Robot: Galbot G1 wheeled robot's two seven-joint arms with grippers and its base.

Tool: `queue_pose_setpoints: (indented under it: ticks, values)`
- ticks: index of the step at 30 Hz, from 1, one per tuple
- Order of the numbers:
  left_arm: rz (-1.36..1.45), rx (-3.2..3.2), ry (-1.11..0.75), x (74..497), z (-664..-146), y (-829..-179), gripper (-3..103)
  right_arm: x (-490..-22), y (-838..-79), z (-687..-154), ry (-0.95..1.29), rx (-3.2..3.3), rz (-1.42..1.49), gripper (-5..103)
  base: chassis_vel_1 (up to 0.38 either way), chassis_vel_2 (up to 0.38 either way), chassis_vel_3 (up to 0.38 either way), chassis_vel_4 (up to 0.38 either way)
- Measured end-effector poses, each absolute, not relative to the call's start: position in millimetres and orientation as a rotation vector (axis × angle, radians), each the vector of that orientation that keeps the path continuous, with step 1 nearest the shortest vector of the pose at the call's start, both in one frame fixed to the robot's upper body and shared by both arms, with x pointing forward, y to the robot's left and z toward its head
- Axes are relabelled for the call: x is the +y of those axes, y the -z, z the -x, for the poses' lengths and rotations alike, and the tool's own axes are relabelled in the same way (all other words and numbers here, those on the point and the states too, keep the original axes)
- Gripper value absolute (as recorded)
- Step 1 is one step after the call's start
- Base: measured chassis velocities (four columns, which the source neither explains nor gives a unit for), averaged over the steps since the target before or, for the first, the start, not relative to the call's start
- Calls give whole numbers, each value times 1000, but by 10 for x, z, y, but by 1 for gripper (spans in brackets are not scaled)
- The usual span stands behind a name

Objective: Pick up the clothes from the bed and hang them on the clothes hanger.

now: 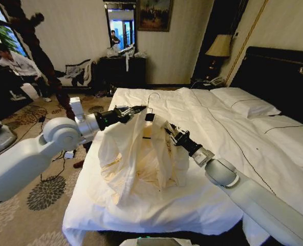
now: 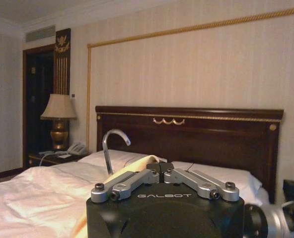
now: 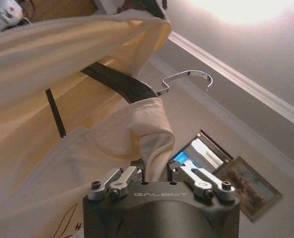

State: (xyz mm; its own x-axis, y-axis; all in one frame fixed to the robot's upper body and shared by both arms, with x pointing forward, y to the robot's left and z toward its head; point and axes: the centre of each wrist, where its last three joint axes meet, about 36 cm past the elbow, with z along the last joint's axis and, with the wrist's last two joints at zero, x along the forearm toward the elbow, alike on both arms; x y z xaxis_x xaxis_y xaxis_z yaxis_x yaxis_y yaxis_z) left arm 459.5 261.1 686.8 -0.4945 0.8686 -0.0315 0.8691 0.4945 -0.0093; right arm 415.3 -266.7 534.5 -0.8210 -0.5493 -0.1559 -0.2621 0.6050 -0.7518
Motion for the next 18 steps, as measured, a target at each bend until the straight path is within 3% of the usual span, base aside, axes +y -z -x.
queue_pose_setpoints:
  ticks: [9,18]
  values:
    - [-1561,2741,40,2522,-4569,-6659,0,-2571,-5420,-4201,927,2499,554,20,0,0,0,0]
    - [-1558,2732,80,2434,-4685,-6717,0,-2493,-5309,-4177,948,2469,587,20,0,0,0,0]
